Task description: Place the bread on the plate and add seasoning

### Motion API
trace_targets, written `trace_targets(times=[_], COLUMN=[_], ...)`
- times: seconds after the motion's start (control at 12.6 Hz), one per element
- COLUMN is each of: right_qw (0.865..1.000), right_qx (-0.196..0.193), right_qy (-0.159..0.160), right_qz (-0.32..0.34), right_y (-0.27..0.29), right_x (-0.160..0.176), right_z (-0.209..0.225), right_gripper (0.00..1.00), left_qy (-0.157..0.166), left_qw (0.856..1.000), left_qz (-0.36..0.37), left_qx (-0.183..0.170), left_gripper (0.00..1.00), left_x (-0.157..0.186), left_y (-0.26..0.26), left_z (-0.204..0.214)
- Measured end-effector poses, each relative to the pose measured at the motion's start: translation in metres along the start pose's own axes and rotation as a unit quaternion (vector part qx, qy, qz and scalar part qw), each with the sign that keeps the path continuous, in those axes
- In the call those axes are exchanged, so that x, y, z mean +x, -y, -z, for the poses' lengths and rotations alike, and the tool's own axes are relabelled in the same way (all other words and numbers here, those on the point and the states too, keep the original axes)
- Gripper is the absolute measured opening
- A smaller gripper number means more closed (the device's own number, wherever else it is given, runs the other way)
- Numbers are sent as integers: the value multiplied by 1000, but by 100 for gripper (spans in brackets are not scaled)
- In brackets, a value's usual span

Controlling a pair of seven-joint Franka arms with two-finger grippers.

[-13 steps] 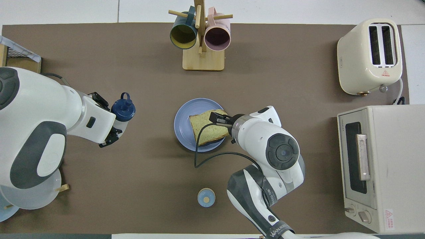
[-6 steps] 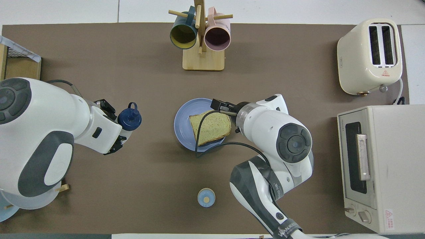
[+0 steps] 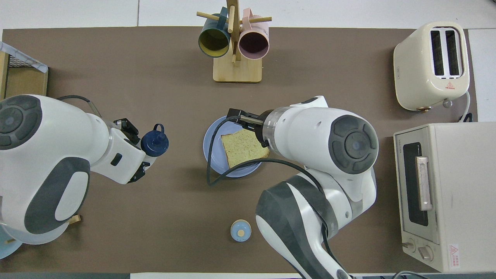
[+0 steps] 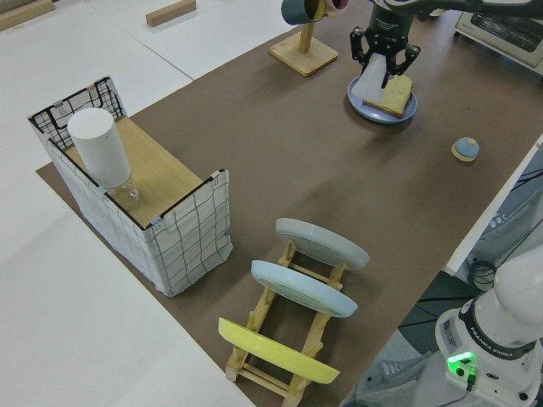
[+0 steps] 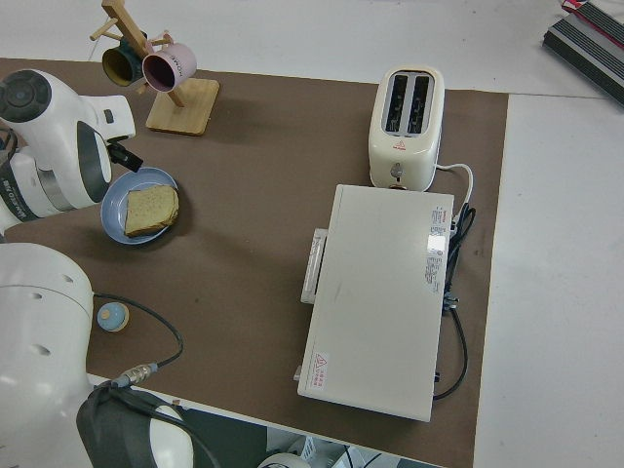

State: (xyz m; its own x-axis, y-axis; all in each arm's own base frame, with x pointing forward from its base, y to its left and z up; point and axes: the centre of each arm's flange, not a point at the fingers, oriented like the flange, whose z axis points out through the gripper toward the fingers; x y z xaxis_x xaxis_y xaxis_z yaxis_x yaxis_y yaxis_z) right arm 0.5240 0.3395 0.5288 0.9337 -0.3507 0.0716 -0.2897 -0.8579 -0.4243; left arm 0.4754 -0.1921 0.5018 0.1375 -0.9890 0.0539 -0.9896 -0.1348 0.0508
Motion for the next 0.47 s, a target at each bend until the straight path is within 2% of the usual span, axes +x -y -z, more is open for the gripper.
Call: trace_targets(times=[0.08,0.16,0.24,0.4,0.47], right_qw=[1000,999,999,998,997], right_qx=[10,24,40,64,74], right_qy=[14,22,27,29,29], right_qz=[-1,2,7,-4,-2], right_y=[14,28,44,74,85], right_x=[-1,-5,-15,-42,-55], right_z=[22,44,61,79,81], right_gripper=[100,92,92,68,61], left_qy=[0,1,1,2,2], left_qw=[1000,1000,1000,1000,1000], left_qz=[0,0,0,0,0], left_qx=[0,-1,-2,-4,-4], left_gripper=[47,47,47,47,47], left_x=[0,0,-1,-1,-1], left_y=[0,-1,-1,-2,-2], left_z=[0,-1,-2,-4,-4])
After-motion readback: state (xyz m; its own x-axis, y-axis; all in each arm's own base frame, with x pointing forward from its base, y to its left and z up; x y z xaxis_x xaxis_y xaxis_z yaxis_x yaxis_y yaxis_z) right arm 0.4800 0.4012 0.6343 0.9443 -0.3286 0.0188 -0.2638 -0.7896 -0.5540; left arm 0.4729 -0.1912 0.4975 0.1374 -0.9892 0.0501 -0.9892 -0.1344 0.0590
